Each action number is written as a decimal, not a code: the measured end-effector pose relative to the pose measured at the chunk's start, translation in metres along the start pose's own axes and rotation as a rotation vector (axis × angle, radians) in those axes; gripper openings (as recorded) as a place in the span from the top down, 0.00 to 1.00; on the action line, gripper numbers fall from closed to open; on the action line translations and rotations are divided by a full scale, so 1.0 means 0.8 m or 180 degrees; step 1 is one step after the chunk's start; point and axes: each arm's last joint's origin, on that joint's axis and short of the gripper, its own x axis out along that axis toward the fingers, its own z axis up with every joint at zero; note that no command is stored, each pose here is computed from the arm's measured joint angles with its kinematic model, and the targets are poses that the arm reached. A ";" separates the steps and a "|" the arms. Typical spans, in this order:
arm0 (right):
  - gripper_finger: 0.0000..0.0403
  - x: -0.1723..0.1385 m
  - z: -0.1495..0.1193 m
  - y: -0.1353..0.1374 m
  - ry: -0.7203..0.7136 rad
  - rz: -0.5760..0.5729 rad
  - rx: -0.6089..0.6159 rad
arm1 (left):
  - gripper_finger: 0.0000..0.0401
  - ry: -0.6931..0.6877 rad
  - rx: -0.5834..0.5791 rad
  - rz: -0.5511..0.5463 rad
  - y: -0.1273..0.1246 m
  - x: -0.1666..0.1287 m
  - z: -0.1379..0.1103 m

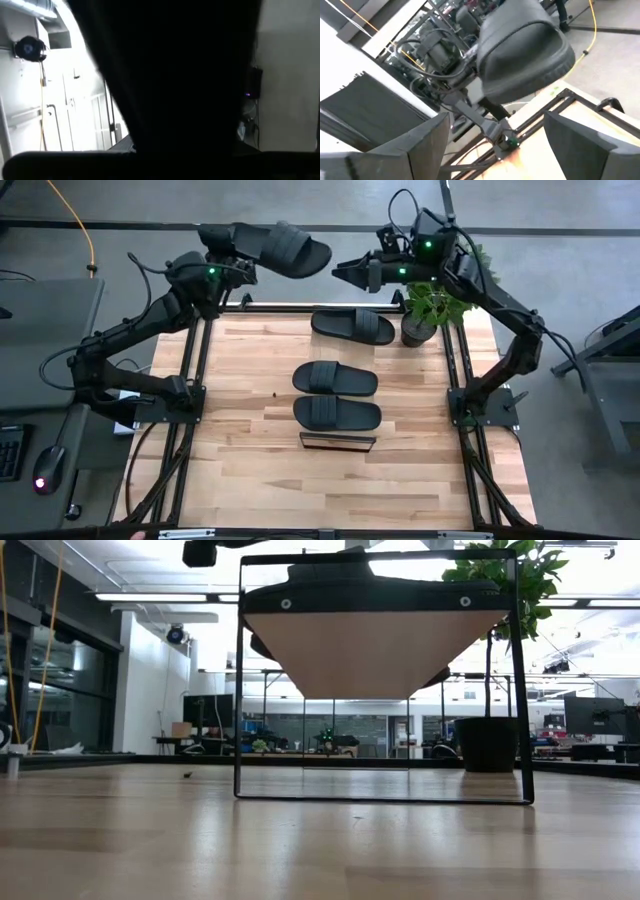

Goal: Pick and place slides into the shelf
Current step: Put the black slipper on the shelf

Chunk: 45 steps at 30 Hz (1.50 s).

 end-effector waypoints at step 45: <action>0.90 0.051 -0.002 -0.029 -0.0139 -0.0128 -0.0271 | 0.80 -0.0151 -0.0189 0.0035 0.001 0.001 0.001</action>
